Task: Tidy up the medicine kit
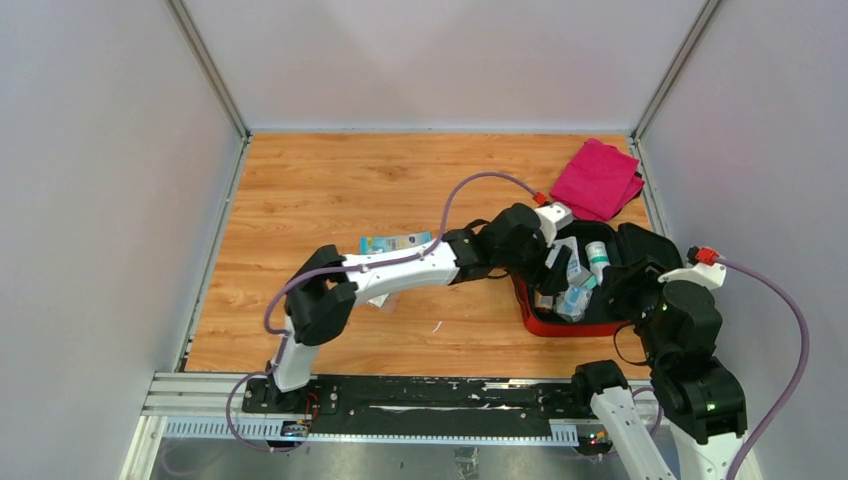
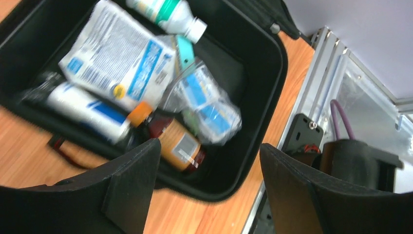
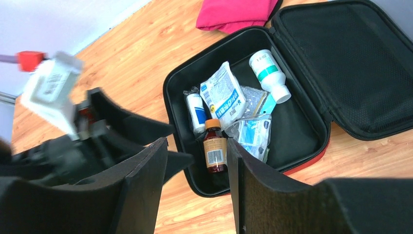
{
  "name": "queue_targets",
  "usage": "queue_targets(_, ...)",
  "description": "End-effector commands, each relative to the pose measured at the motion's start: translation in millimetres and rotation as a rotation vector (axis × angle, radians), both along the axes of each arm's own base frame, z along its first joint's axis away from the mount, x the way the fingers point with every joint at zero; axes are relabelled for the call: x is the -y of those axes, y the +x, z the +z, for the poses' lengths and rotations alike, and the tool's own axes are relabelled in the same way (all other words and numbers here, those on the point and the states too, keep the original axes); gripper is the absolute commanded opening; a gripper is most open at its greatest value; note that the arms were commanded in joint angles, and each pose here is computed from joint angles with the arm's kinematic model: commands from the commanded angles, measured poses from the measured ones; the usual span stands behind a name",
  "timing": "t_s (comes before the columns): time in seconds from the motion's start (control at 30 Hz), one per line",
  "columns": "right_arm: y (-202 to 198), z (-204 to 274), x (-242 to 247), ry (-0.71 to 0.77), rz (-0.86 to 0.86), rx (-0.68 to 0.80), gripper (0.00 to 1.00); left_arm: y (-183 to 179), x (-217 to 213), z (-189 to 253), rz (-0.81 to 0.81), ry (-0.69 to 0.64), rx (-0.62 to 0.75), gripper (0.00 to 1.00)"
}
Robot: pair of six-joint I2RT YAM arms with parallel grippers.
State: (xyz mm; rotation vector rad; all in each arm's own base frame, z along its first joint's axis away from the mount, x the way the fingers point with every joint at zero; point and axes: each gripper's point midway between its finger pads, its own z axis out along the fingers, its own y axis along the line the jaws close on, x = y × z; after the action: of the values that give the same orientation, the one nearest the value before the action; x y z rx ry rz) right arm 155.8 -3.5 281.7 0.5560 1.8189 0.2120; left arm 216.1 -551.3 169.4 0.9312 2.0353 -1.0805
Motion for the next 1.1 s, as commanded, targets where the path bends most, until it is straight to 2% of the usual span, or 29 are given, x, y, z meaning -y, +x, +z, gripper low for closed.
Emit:
queue_targets(0.0,3.2,-11.5,-1.8,0.013,-0.002,-0.03,0.53,25.1,-58.2,25.8,0.166,0.026,0.061,0.8)
queue_targets(0.2,22.2,-19.4,-29.5,0.047,0.133,-0.045,0.53,61.7,-174.4,20.6,0.508,0.091,0.062,0.79)
queue_targets(0.33,43.4,-24.8,-68.0,0.054,0.354,-0.055,0.54,75.0,-250.1,11.2,0.731,0.105,0.015,0.8)
queue_targets(0.53,77.3,-42.6,-110.5,0.069,0.579,-0.154,0.56,74.3,-341.4,-2.3,0.944,0.159,-0.034,0.8)
queue_targets(0.63,97.8,-54.2,-134.7,-0.001,0.687,-0.223,0.58,69.7,-383.5,-1.3,1.04,0.197,-0.036,0.8)
queue_targets(0.87,132.7,-77.2,-224.8,-0.234,0.99,-0.314,0.6,50.7,-459.6,6.6,1.211,0.316,0.014,0.9)
queue_targets(1.07,160.9,-96.3,-300.3,-0.341,1.303,-0.313,0.6,32.7,-489.3,25.0,1.261,0.357,0.094,0.94)
